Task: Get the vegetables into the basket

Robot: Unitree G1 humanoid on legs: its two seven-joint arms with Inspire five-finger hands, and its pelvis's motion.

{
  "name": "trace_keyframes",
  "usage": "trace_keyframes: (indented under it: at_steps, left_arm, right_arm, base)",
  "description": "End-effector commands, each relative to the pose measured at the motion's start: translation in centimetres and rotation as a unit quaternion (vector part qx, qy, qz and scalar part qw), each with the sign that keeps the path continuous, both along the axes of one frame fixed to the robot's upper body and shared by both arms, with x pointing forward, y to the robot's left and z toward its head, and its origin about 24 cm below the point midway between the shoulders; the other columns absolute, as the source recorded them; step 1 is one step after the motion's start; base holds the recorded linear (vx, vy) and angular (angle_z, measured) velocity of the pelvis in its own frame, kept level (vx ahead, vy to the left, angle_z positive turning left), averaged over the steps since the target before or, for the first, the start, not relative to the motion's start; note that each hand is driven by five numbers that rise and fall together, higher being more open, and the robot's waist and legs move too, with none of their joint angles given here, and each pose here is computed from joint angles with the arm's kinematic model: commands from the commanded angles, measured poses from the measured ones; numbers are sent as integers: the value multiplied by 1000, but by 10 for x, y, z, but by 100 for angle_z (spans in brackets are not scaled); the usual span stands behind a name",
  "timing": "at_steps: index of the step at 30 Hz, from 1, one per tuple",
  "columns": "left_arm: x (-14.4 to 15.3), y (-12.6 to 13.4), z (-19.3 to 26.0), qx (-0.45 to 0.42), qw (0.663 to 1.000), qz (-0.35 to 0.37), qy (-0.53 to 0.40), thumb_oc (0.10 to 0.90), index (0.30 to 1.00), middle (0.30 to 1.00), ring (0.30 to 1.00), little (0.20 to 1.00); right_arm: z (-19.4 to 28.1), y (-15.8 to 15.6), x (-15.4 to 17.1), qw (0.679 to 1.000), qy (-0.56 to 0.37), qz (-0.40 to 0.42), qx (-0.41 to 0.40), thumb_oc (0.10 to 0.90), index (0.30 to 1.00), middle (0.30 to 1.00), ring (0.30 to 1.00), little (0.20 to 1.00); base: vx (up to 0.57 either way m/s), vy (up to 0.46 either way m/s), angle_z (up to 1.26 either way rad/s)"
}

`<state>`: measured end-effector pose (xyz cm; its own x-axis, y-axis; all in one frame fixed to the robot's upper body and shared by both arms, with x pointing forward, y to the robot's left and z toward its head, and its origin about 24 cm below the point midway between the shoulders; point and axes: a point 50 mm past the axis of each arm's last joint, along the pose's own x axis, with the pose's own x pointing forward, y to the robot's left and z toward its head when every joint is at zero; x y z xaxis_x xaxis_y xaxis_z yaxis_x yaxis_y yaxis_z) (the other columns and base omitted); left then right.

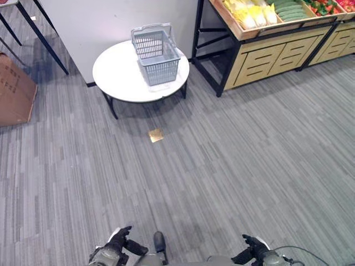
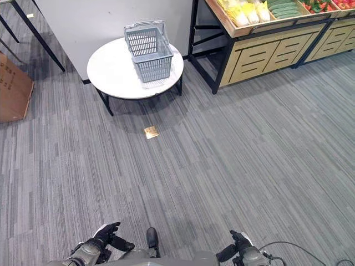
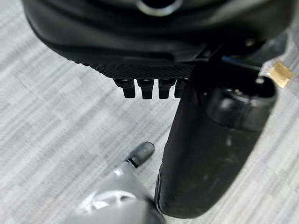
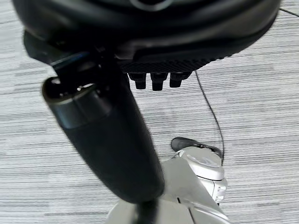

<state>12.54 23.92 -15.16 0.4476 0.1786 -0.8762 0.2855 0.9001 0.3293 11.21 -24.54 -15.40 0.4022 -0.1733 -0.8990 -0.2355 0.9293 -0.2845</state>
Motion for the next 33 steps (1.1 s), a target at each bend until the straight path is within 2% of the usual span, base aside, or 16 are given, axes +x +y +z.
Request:
trace_keyframes:
  at_steps: [1,10,11,12,15,17,33]
  left_arm:
    - [-2,15,4,20,1000,-4,1,900,1000,1000,1000,1000]
    - [0,9,2,18,1000,-17,7,900,1000,1000,1000,1000]
    - [3,4,2,16,999,-31,6,900,1000,1000,1000,1000]
    - [3,4,2,15,999,-32,7,900,1000,1000,1000,1000]
    - [-7,0,-2,9,1000,-23,15,900,1000,1000,1000,1000]
    - [-9,-2,-3,6,1000,-22,17,900,1000,1000,1000,1000]
    - [2,-16,-3,-13,1000,-20,-4,900,1000,1000,1000,1000]
  right_arm:
    - [5,2,15,999,-29,25,5,900,1000,1000,1000,1000]
    - [7,3,21,999,-40,31,4,900,1000,1000,1000,1000]
    - [11,15,39,997,-61,38,14,900,1000,1000,1000,1000]
    - [11,15,39,997,-61,38,14,900,1000,1000,1000,1000]
    - [2,3,7,999,-19,37,-1,900,1000,1000,1000,1000]
    - [3,-2,3,999,-12,33,-5,900,1000,1000,1000,1000]
    - [17,-40,9,998,-32,13,-57,900,1000,1000,1000,1000]
  base:
    - [110,192,-25]
    - [169,58,3]
    - [193,-59,33]
    - [269,-75,32]
    - [195,-73,56]
    - [186,-148,28]
    - [131,-171,16]
